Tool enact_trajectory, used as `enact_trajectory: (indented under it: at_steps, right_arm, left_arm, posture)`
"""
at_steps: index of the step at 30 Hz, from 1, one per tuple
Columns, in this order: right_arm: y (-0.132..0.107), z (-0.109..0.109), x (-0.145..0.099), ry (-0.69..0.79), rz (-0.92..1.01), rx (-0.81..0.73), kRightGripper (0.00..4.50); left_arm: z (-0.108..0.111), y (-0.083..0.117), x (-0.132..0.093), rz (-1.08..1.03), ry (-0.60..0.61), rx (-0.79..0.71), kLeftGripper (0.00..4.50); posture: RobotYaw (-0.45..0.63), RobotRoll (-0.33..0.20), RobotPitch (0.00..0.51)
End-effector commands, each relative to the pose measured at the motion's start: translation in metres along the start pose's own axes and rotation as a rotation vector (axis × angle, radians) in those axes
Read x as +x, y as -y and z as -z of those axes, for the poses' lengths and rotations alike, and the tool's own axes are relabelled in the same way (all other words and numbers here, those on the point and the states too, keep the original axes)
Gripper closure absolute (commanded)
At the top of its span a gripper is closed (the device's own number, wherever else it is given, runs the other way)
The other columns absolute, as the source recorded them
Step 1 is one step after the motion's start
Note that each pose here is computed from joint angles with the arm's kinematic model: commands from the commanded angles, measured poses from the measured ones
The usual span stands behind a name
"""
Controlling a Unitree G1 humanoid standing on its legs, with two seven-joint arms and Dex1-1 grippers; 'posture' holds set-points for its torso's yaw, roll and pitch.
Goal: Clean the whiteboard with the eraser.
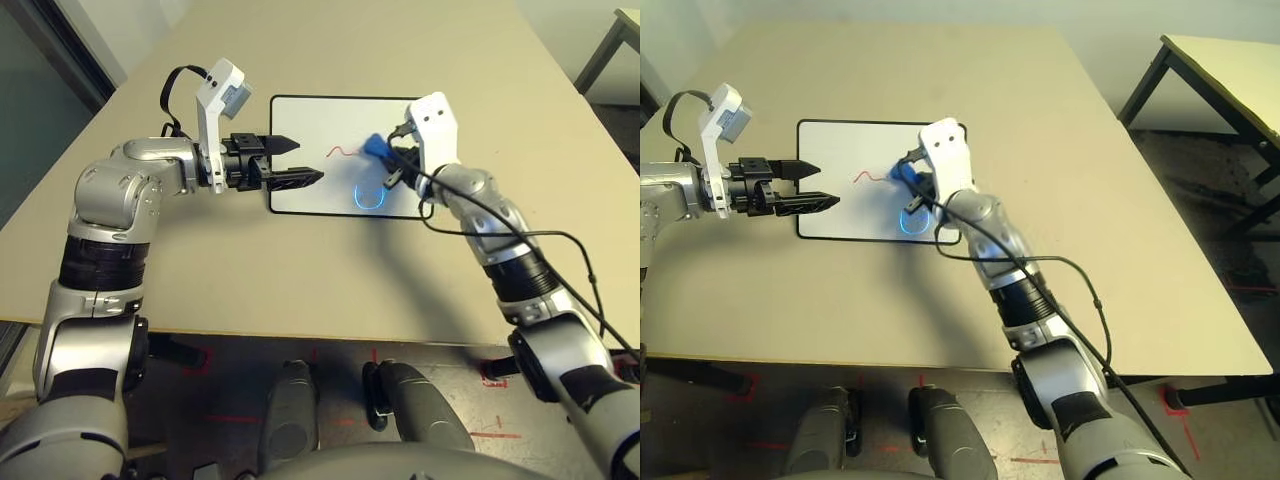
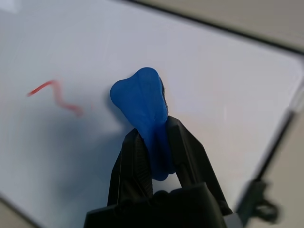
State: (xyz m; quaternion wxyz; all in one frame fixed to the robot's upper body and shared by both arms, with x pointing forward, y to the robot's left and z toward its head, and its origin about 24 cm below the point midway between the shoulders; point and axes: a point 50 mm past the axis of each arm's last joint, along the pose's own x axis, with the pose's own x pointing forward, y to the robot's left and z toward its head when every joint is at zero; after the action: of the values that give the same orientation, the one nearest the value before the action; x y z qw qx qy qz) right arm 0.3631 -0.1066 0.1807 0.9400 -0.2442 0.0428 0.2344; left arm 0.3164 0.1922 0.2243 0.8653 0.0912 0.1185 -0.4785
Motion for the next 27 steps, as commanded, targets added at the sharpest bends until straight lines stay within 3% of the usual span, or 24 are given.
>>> enact_trajectory:
  at_steps: [1, 7, 11, 15, 22, 27]
  right_arm:
    - [-0.003, 0.009, 0.0, -0.041, -0.004, -0.001, 3.83]
    - [-0.04, 0.034, -0.009, -0.12, -0.122, 0.012, 3.84]
    - [-0.053, 0.041, -0.016, -0.156, -0.168, 0.011, 3.84]
    - [-0.043, 0.039, -0.015, -0.156, -0.137, 0.006, 3.85]
    - [-0.001, 0.016, -0.007, -0.097, 0.027, 0.012, 3.85]
    - [-0.011, 0.02, -0.007, -0.113, -0.007, 0.009, 3.85]
  left_arm:
    - [-0.002, 0.002, 0.002, 0.012, -0.008, 0.007, 0.0]
    - [-0.002, 0.003, 0.003, 0.016, -0.008, 0.006, 0.0]
    - [-0.002, 0.003, 0.002, 0.018, -0.01, 0.005, 0.0]
    - [-0.001, 0.002, 0.003, 0.021, -0.011, 0.005, 0.0]
    - [-0.001, 0.001, 0.003, 0.024, -0.012, 0.003, 0.0]
    - [-0.001, 0.001, 0.005, 0.026, -0.01, 0.0, 0.0]
  posture:
    - [0.01, 0.0, 0.121]
    - [0.01, 0.0, 0.123]
    - [0.01, 0.0, 0.125]
    - [0.01, 0.0, 0.122]
    - [0.0, 0.0, 0.114]
    - [0.0, 0.0, 0.111]
